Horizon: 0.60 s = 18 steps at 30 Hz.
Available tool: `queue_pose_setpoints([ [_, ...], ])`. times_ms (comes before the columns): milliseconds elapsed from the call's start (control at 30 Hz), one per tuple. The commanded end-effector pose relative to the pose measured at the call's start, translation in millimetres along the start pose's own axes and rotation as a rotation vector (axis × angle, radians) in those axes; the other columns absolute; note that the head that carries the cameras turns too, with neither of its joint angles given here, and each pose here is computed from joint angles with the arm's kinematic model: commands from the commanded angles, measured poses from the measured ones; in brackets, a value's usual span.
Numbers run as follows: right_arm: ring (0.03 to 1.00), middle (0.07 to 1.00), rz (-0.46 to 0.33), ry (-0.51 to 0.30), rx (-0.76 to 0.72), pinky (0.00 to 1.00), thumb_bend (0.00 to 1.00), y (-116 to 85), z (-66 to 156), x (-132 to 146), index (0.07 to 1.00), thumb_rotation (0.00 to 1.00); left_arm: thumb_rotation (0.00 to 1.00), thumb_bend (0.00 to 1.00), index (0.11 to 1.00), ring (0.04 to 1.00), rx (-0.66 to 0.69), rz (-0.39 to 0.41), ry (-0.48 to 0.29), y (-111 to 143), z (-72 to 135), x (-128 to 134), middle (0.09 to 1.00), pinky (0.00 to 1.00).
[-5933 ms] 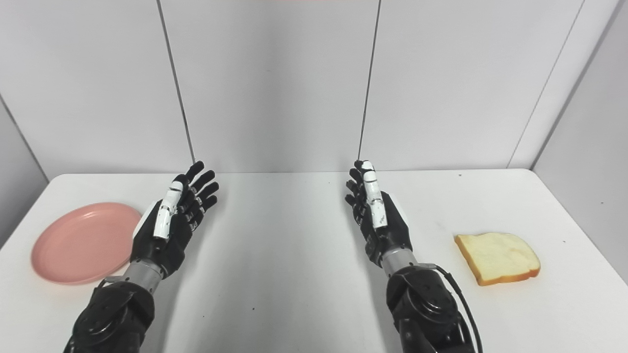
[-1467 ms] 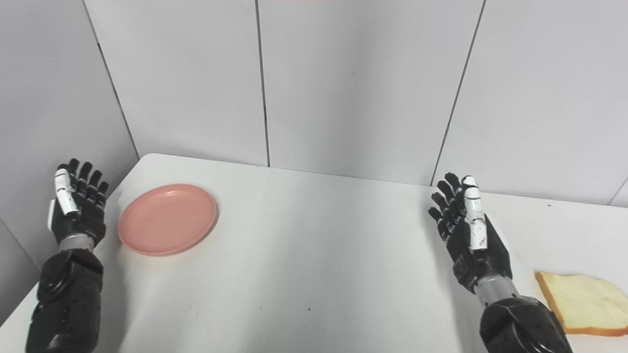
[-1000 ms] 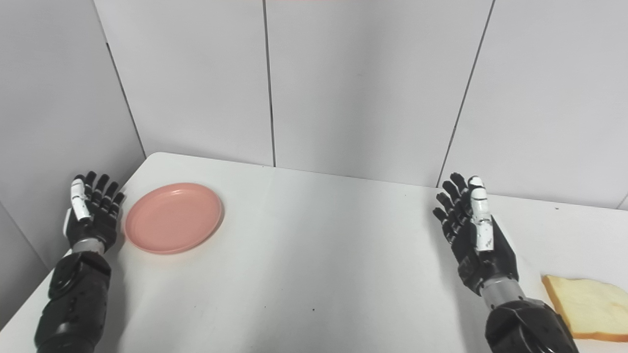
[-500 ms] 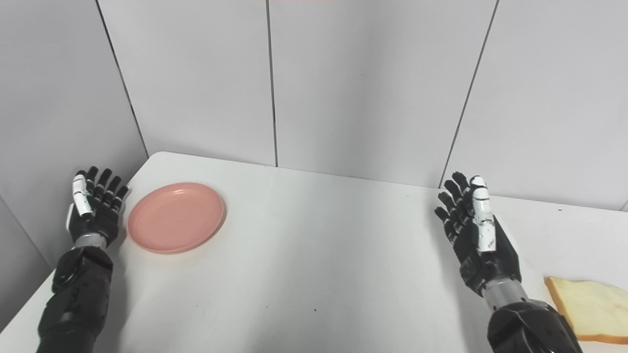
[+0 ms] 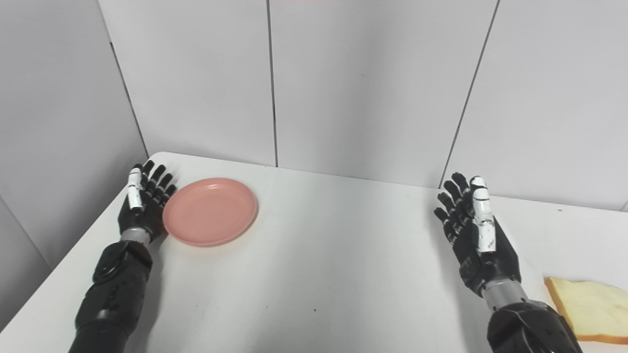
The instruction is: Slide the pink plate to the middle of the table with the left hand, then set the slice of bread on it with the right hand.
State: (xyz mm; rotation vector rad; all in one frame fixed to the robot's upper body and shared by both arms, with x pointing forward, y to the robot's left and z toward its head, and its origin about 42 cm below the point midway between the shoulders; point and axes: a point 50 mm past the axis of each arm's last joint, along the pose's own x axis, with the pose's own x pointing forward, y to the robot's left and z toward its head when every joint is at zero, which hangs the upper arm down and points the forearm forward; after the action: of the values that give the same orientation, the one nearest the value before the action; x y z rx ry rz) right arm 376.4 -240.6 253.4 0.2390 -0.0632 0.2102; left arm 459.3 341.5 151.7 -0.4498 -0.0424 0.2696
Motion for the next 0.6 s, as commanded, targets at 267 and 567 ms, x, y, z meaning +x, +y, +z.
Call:
queue_pose_setpoints([
  [267, 1.000, 1.000, 0.033, -0.069, -0.024, 1.00, 0.18, 5.7, 19.5, 1.5, 1.000, 1.00, 1.00, 0.34, 0.970, 0.981, 0.040, -0.100, 0.010, -29.1, 3.5, 6.6, 0.976, 0.99],
  [567, 1.000, 1.000, 0.028, -0.066, -0.032, 1.00, 0.17, 7.9, 16.4, 2.6, 1.000, 1.00, 1.00, 0.39, 0.938, 0.961, 0.059, -0.163, 0.049, -41.3, -9.4, 7.3, 0.957, 0.97],
])
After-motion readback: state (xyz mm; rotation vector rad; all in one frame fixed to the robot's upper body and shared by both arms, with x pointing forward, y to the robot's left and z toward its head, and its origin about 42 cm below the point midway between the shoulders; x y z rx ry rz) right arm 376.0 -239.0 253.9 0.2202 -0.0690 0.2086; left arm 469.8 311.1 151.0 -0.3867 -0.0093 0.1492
